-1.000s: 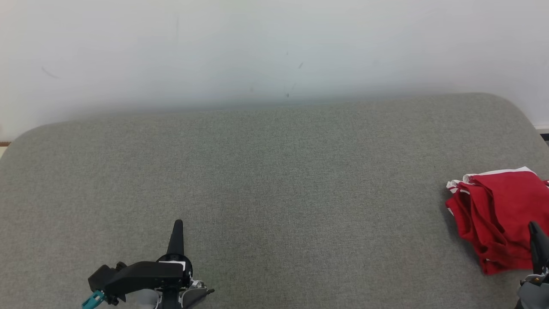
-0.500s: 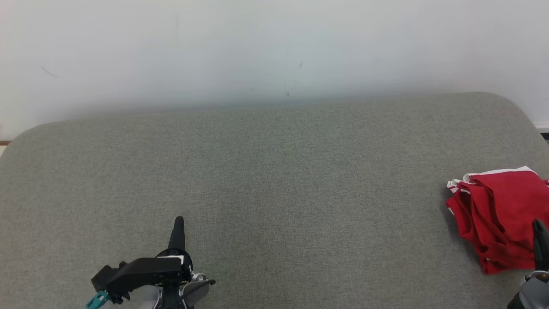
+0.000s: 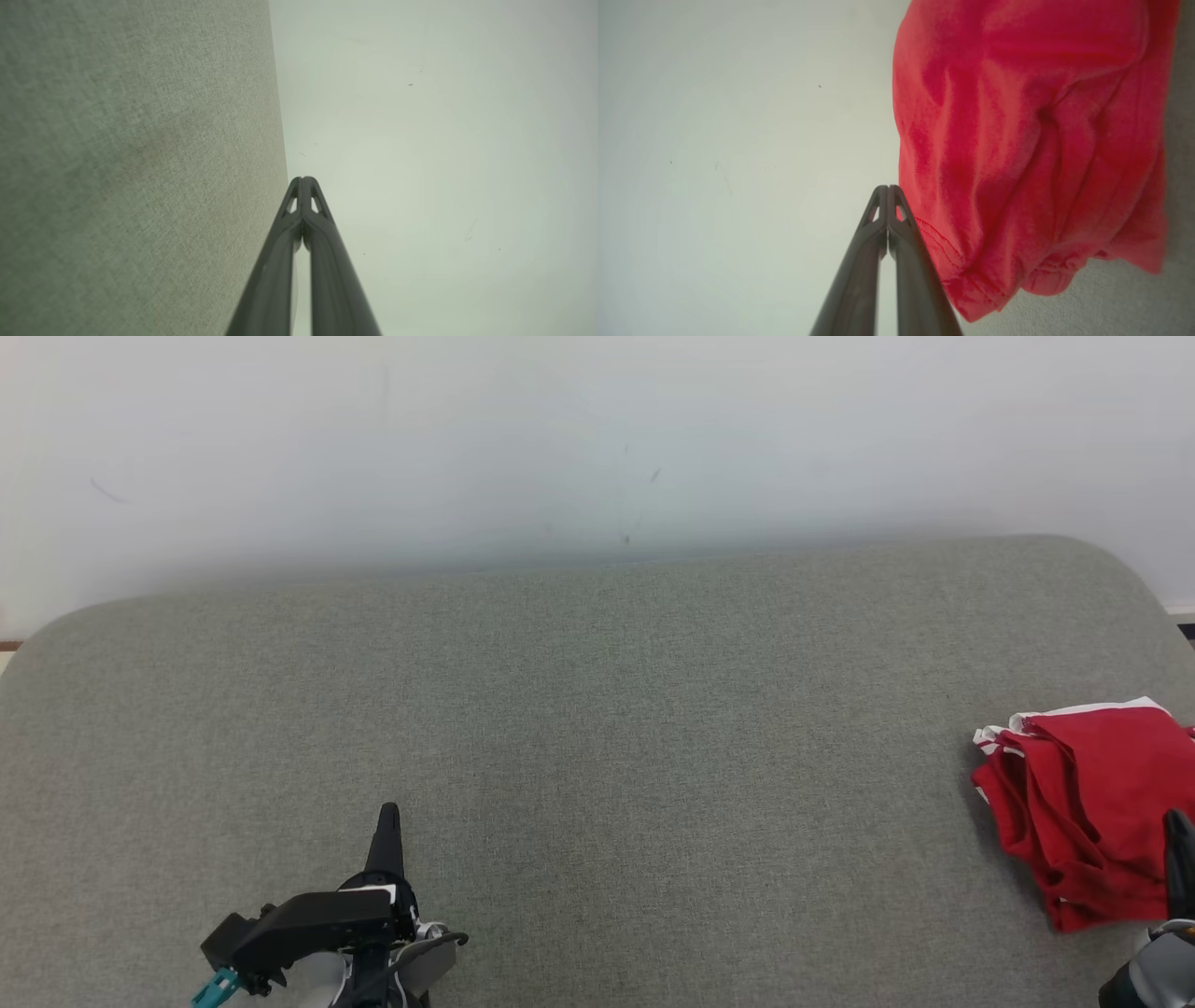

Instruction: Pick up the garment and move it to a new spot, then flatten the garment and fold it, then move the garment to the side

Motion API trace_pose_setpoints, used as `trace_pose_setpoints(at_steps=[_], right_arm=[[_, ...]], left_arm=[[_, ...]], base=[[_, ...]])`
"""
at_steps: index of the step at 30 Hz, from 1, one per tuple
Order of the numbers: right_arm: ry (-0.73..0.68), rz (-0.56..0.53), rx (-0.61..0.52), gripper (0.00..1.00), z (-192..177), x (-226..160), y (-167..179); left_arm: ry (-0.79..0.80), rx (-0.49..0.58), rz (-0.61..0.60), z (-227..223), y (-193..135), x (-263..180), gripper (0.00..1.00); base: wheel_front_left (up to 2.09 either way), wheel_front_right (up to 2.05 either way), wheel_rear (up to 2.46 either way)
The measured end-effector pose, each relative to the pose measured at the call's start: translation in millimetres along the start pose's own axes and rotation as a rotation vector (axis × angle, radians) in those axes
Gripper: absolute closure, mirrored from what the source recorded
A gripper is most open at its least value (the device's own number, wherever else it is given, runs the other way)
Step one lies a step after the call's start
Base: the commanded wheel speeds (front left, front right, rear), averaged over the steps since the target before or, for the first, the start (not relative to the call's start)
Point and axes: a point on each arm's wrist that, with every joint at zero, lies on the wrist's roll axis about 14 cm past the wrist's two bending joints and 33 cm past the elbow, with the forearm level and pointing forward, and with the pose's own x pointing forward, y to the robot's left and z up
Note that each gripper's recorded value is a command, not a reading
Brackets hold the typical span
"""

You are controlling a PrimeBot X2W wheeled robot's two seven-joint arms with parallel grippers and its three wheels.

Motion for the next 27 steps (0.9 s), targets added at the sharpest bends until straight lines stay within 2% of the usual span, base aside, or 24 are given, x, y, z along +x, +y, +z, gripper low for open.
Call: trace_pose_setpoints(at_steps=[27], right_arm=[[-0.001,0.002,0.003,1.0,0.8,-0.1,0.6]], left_arm=[[0.0,0.0,0.0,-0.1,-0.1,0.0,1.0]], base=[[0.0,0.0,0.0]])
